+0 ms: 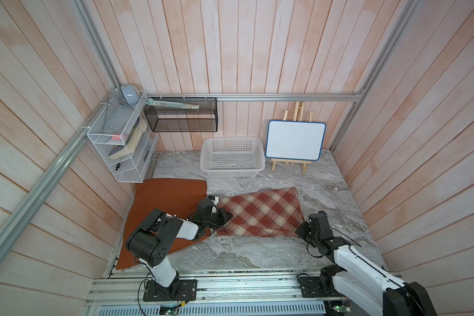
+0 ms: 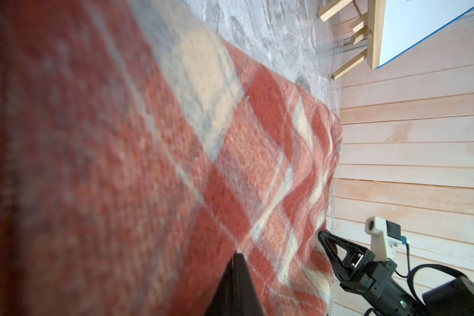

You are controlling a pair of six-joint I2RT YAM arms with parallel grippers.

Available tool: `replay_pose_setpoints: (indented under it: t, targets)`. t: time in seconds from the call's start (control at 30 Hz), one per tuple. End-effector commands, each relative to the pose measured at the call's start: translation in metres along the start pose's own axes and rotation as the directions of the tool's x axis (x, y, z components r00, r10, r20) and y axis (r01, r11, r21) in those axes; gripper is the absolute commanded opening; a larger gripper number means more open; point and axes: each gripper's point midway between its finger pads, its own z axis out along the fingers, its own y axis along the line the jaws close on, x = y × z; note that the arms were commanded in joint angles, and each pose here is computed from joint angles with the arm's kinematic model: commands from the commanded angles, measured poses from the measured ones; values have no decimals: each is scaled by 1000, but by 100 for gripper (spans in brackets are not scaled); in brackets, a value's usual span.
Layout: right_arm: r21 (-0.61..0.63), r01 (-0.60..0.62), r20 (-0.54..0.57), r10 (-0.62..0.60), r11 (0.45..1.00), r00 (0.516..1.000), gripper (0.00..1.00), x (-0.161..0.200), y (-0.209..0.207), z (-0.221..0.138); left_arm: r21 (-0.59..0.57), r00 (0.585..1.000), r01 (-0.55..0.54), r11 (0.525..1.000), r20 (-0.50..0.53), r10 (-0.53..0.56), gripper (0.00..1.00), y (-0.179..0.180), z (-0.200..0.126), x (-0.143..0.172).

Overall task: Roll up the skirts
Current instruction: Move the skirt to the center of the board.

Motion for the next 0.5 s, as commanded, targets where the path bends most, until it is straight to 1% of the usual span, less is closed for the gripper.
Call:
replay_pose_setpoints:
  t: [0.0,0.07,0.13,0.17,0.2,0.27,0.3,0.33,0.43,0.47]
  targets:
    - [42,-19,-28,20,999,999,0,10,-15,2,-1,1000,-22,1000,-8,22,2,1,-6,2]
    - [27,22,-37,-21,999,999,0,3,-3,-5,36,998,-54,998,11,54,8,-15,-13,-3]
    - [8,52,-2,-52,999,999,0,-10,9,-12,60,994,-101,993,56,98,14,-35,-27,-13]
    - [0,67,26,-67,998,997,0,-18,15,-17,64,988,-134,989,81,129,19,-46,-35,-19]
    - [-10,87,51,-87,996,995,0,-27,23,-22,58,981,-167,984,109,160,27,-57,-44,-25]
    - [-26,134,93,-131,991,987,0,-43,39,-31,43,961,-227,973,170,217,36,-76,-63,-37]
    - [-34,158,107,-154,987,982,0,-49,47,-35,38,949,-255,966,199,243,45,-85,-73,-42]
    - [-41,187,119,-181,982,976,0,-54,56,-39,32,936,-281,959,230,267,51,-93,-83,-46]
    - [-31,300,163,-292,953,942,0,-64,84,-48,11,883,-356,935,333,332,58,-115,-116,-57]
    - [-31,347,176,-336,938,925,0,-64,96,-50,0,866,-362,932,369,336,57,-120,-127,-61]
